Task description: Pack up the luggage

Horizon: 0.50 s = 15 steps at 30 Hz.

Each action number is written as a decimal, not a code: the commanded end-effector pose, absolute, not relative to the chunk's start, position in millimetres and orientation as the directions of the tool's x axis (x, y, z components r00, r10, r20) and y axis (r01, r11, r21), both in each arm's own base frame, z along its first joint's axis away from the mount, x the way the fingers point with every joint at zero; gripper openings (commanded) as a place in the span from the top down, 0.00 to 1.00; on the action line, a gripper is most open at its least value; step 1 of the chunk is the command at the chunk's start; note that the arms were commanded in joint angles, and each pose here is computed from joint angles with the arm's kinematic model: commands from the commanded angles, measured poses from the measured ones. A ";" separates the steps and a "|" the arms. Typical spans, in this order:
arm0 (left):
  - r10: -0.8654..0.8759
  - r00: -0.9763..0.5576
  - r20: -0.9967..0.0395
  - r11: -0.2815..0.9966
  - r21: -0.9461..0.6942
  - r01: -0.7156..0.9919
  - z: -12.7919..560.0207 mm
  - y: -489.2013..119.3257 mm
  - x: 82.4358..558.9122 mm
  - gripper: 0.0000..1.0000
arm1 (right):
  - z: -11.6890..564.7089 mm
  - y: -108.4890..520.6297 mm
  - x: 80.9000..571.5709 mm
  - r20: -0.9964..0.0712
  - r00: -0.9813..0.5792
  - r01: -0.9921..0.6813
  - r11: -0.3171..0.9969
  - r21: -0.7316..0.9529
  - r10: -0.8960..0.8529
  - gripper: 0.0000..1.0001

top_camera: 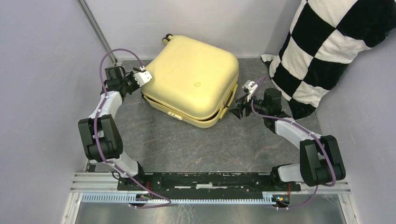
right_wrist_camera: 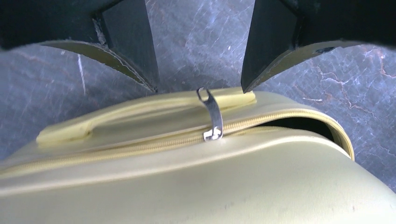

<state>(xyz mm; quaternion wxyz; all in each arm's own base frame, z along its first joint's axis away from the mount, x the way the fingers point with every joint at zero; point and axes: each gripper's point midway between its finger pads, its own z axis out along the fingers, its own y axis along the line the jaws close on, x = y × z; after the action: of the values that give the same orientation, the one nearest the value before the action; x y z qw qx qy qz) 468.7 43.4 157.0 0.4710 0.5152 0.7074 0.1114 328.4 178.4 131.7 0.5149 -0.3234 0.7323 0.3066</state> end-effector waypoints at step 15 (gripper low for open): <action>0.612 0.023 -0.790 0.651 0.520 0.553 257.4 7.1 466.8 0.88 | 128.1 219.9 338.6 -0.958 -0.135 -0.910 0.415 0.018 -0.254 0.35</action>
<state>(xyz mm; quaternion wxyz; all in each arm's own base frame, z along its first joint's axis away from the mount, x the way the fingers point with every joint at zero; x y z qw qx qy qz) 462.3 30.9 186.2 0.5068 0.4171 0.7533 0.0423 331.0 207.0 116.8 0.4848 -0.4013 0.7046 0.3278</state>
